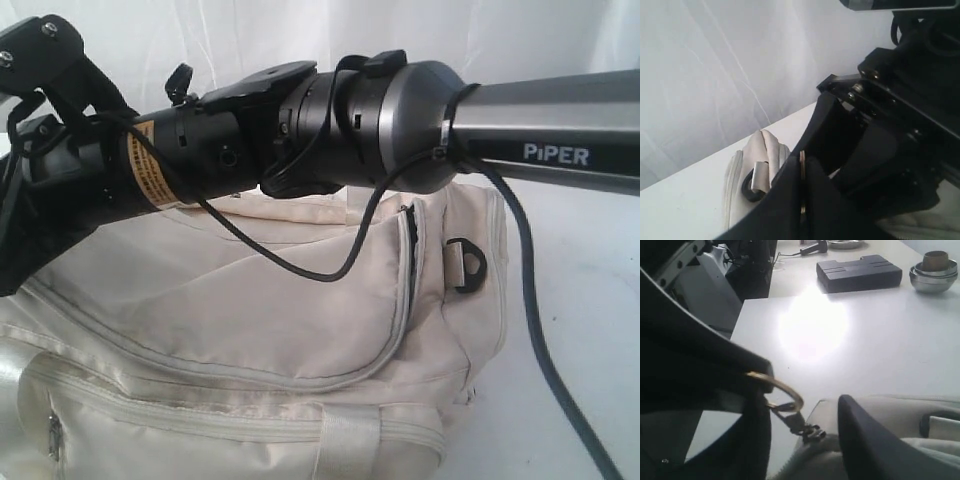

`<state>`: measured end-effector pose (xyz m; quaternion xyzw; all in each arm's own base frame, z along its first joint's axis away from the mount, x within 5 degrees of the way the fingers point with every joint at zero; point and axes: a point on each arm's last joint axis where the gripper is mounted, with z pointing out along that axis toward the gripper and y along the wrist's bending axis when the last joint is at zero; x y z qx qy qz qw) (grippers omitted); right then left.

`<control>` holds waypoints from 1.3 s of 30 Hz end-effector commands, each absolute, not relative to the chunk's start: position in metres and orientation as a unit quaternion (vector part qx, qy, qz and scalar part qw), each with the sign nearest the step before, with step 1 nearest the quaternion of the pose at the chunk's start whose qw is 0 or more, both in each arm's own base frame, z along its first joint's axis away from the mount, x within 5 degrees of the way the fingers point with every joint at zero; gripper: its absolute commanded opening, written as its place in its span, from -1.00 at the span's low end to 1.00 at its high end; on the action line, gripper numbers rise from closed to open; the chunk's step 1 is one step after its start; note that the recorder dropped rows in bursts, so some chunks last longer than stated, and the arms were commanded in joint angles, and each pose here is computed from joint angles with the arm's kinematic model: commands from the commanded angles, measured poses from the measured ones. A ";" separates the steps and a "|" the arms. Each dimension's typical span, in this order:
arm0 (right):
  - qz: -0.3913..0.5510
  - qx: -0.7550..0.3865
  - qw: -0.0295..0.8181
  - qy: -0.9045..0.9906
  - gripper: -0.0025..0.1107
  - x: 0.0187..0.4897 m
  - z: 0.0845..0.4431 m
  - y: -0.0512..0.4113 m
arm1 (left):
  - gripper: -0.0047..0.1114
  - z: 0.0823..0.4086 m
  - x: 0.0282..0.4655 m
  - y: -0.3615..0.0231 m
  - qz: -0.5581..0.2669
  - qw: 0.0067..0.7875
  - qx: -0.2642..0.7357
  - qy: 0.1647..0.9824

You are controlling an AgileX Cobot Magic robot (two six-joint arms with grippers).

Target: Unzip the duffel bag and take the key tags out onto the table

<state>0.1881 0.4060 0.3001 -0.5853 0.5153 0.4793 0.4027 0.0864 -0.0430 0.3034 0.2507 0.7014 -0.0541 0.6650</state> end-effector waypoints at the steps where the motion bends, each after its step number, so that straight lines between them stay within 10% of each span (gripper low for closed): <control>1: 0.485 -0.571 0.409 0.522 -0.57 0.189 0.302 0.407 | -0.92 0.311 0.083 -0.048 -0.077 0.682 0.271 0.675; 4: 0.484 -0.571 0.409 0.522 -0.96 0.189 0.302 0.407 | -0.92 0.311 0.084 -0.047 -0.073 0.681 0.268 0.677; 13: 0.473 -0.565 0.416 0.533 -0.96 0.192 0.301 0.407 | -0.89 0.309 0.087 -0.040 -0.042 0.675 0.244 0.695; 23: 0.455 -0.556 0.429 0.548 -0.96 0.197 0.300 0.407 | 0.16 0.307 0.088 -0.035 -0.038 0.667 0.210 0.714; 30: 0.450 -0.546 0.432 0.559 -0.96 0.201 0.299 0.406 | 0.17 0.289 0.089 -0.018 0.047 0.589 0.186 0.785; 39: 0.469 -0.531 0.421 0.567 -0.96 0.199 0.306 0.405 | 0.17 0.282 0.081 -0.037 -0.058 0.557 0.232 0.796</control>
